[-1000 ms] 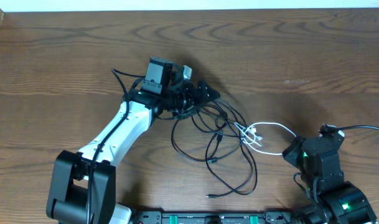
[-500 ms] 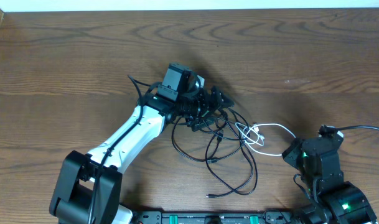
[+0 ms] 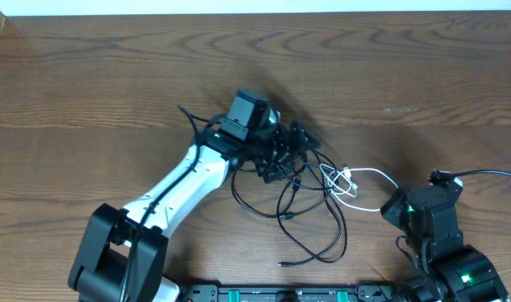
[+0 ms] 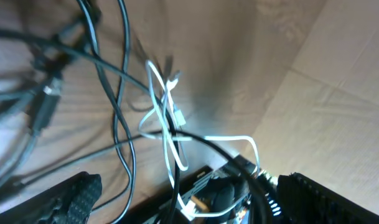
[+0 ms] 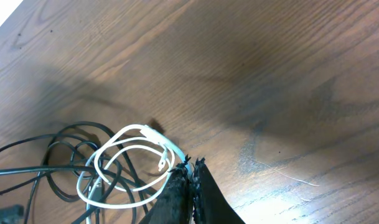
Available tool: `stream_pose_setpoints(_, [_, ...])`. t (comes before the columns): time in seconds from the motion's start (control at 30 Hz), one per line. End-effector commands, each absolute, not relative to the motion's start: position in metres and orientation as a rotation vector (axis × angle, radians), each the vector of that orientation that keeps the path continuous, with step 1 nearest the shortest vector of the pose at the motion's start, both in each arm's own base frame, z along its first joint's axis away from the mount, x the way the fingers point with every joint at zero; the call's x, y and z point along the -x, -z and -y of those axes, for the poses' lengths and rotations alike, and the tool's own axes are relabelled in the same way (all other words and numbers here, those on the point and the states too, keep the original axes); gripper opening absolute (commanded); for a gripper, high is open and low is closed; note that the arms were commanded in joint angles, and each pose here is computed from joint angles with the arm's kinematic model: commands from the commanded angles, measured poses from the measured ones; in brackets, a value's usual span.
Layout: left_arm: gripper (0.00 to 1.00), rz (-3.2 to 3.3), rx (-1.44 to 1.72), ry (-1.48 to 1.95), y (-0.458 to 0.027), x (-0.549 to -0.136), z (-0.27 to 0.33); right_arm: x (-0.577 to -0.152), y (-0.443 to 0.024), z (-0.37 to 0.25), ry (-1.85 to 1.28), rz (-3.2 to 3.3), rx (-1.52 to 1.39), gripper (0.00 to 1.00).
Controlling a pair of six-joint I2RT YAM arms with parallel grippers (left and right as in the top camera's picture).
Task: Untangle cables
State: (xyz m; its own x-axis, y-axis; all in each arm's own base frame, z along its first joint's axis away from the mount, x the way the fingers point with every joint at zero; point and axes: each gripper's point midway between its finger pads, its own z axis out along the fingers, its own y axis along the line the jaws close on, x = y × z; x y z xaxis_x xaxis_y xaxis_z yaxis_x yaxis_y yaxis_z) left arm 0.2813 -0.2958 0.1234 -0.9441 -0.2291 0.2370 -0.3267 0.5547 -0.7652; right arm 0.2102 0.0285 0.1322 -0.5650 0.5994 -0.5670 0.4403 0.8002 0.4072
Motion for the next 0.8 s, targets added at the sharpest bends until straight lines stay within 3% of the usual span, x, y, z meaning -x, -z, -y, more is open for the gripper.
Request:
stream_pose_setpoints(0.0, [0.96, 2.663, -0.444, -1.355, -0.131, -0.272, 0.307, -0.211, -0.138, -0.027, -0.295, -2.24, -0.785, 0.02])
stream_pose_setpoints(0.77, [0.96, 2.823, -0.728, -1.192, -0.11, -0.285, 0.306, -0.21, -0.137, -0.026, -0.29, -2.246, -0.786, 0.02])
